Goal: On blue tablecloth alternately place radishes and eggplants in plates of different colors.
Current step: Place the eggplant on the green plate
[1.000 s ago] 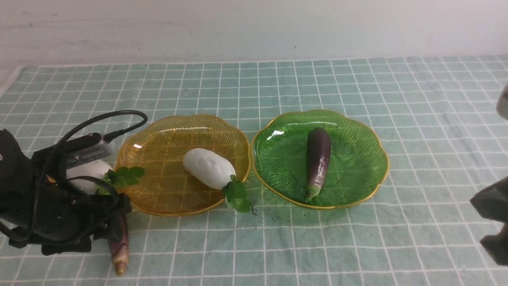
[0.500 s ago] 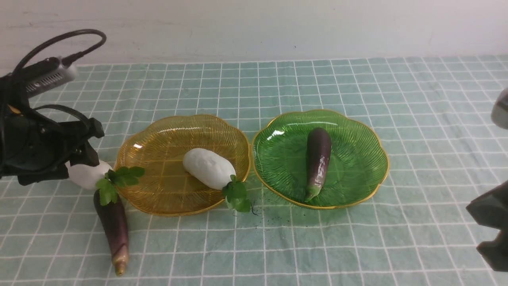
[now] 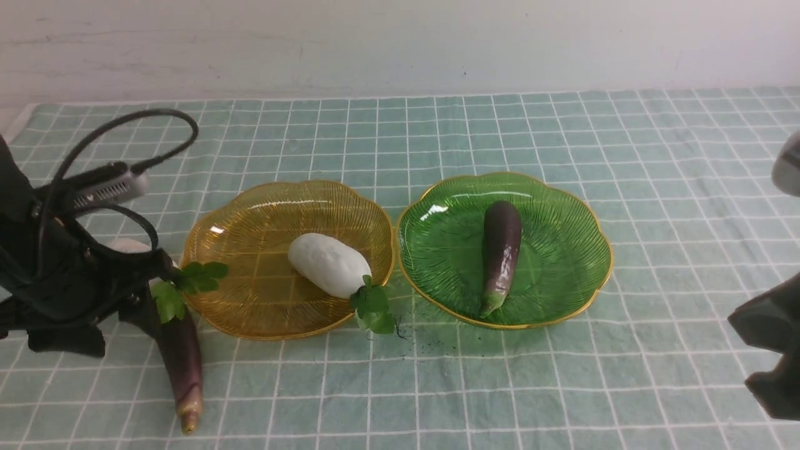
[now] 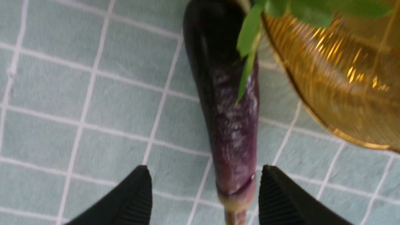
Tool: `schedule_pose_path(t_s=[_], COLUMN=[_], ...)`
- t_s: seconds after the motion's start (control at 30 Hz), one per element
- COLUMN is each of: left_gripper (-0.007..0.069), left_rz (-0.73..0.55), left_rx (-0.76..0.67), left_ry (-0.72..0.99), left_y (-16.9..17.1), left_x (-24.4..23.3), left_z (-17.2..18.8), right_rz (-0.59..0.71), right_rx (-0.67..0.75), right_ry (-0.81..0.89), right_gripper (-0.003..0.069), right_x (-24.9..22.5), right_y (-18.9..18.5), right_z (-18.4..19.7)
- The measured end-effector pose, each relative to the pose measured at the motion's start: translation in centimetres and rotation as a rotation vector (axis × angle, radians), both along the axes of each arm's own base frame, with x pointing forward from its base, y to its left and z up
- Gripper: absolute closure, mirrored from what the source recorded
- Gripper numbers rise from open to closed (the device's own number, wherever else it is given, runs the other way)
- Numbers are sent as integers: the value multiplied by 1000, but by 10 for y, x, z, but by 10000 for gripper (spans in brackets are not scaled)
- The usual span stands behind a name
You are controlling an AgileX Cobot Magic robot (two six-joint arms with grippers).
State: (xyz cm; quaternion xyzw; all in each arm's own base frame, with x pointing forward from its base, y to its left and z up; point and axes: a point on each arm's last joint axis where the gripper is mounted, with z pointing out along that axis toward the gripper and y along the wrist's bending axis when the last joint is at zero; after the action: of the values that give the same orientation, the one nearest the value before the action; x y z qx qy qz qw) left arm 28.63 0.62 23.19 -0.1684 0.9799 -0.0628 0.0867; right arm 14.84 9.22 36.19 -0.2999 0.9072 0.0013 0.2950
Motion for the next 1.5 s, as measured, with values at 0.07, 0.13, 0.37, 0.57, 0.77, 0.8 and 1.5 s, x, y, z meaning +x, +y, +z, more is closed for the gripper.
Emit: schedule_pose_path(t_s=[0.07, 0.13, 0.37, 0.57, 0.77, 0.8, 1.5], left_gripper=[209, 209, 209, 209, 209, 209, 408], left_rz=[-18, -31, -114, -137, -109, -105, -191], left_rx=[-1, -10, -23, -19, -6, -8, 105], left_ry=[43, 84, 110, 108, 146, 154, 318], left_y=[0, -1, -22, -30, -29, -29, -18], left_x=[-1, -3, -7, 0, 5, 7, -20], left_z=[-5, -10, -14, -24, -46, -50, -27], right_rz=[-1, -1, -1, 0, 0, 0, 0], right_rx=[-5, -12, -10, -9, -8, -8, -8], right_ry=[-8, -17, -21, -24, -23, -23, -23], right_gripper=[673, 673, 673, 673, 673, 673, 673], right_x=[1, 1, 2, 2, 2, 2, 2], right_y=[0, -1, -1, -1, -1, -1, -1], right_z=[0, 1, 1, 1, 1, 1, 1])
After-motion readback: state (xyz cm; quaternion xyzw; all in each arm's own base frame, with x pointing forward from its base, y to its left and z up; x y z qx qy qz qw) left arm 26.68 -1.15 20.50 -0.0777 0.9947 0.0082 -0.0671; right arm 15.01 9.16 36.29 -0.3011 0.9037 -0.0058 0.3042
